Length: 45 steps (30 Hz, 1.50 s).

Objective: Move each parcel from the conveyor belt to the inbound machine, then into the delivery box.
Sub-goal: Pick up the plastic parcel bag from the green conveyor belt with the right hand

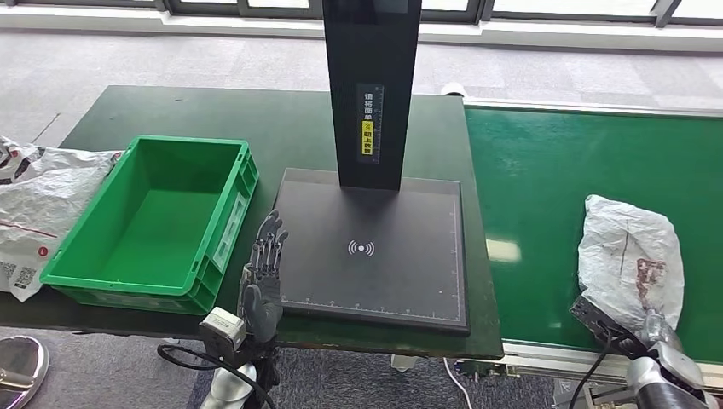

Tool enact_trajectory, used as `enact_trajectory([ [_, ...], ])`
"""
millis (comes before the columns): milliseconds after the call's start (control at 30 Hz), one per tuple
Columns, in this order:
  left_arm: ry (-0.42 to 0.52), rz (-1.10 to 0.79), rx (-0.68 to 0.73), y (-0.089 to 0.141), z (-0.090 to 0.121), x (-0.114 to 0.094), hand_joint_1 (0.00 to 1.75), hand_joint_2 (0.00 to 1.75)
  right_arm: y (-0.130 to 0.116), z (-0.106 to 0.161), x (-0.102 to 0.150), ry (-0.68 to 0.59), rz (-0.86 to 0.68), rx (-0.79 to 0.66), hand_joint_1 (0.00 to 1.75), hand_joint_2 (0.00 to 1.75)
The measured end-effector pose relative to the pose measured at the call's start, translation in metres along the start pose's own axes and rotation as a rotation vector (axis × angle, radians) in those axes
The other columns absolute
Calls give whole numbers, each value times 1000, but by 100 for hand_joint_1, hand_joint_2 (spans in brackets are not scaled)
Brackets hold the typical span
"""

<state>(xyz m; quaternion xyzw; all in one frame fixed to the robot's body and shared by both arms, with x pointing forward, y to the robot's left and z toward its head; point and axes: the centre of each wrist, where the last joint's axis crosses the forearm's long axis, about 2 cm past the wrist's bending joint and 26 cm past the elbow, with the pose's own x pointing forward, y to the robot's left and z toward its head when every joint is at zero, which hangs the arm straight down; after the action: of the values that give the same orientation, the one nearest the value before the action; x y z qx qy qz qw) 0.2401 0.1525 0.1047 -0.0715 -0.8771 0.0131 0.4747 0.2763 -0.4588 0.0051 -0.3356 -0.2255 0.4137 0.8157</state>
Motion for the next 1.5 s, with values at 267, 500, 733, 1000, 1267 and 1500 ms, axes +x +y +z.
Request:
enact_trajectory([
  [267, 2, -4, 5, 0, 1, 0, 0, 0, 0, 0, 6, -37, 32, -42, 175, 175],
  [500, 8, -19, 17, 1, 5, 1, 0, 0, -4, 1, 25, -133, 35, -204, 175, 175],
  [733, 11, -30, 30, 2, 9, 3, 0, 0, -22, 2, 49, -234, 1, -455, 175, 175],
  [1000, 23, -38, 76, 4, 10, 2, 0, 0, -26, 8, 57, -432, -109, -755, 175, 175],
  [1267, 61, 111, 153, 14, 15, -3, 0, 0, 8, 53, 92, -719, -267, -967, 175, 175],
  [1500, 84, 95, 180, 20, 18, -5, 0, 0, 36, 123, 161, -1049, -335, -952, 175, 175],
])
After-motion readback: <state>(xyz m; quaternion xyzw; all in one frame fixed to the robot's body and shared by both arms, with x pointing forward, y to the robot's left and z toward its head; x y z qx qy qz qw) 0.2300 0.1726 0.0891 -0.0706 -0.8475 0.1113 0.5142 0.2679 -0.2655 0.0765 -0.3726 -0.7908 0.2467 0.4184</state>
